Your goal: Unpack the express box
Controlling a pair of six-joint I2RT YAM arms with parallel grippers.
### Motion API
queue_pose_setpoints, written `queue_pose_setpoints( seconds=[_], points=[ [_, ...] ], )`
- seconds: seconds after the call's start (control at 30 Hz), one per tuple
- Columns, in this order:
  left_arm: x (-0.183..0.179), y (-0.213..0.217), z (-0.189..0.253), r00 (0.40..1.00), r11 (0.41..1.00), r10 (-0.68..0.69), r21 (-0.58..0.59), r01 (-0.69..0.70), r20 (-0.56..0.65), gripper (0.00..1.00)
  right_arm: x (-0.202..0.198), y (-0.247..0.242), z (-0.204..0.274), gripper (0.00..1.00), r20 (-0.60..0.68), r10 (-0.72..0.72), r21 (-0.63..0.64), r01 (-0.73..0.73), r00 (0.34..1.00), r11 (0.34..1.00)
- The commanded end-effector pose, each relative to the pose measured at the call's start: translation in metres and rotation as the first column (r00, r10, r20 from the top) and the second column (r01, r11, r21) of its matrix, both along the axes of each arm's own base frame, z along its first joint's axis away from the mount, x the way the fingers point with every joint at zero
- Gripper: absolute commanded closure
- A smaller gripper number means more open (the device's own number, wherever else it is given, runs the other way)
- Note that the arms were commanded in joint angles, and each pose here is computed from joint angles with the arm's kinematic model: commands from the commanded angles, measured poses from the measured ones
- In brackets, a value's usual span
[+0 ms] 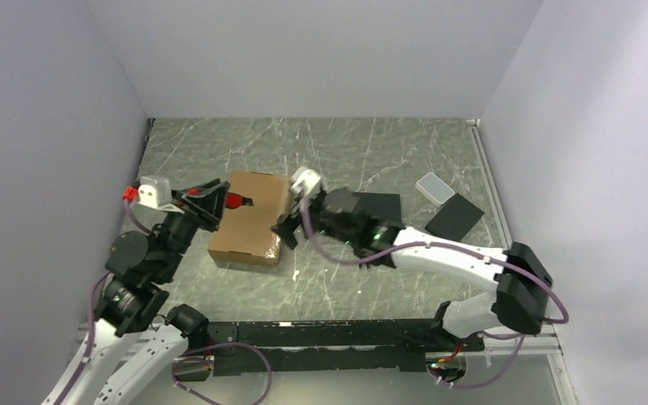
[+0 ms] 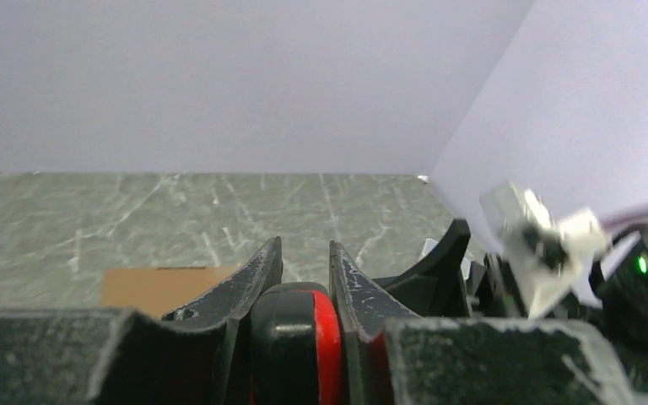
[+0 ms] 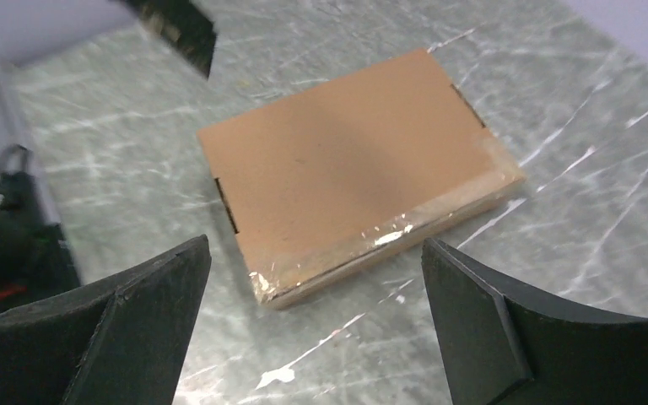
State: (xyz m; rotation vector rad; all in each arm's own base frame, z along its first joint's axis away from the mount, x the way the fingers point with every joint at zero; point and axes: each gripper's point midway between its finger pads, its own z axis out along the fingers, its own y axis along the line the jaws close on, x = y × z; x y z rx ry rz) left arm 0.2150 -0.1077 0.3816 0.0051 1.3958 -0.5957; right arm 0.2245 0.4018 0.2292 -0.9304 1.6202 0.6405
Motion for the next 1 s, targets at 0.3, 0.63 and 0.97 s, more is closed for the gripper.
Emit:
queue_pose_setpoints(
  seconds=[0.3,0.63,0.97],
  points=[
    [-0.024,-0.072,0.081,0.856,0.906,-0.367,-0.070,0.418,0.365,1.00,-0.034,-0.033,0.139,0.00,-0.258,0.541,0.492,-0.374,0.800,0.786],
    [-0.025,-0.084,0.087,0.824,0.890,-0.421,-0.001,0.456,0.379,1.00,-0.014,-0.037,0.144,0.02,-0.313,0.601,0.516,-0.399,0.735,0.758],
    [-0.029,-0.110,0.078,0.778,0.808,-0.570,0.011,0.589,0.264,1.00,-0.040,-0.035,0.162,0.17,-0.228,0.757,0.525,-0.578,0.612,0.625]
  ],
)
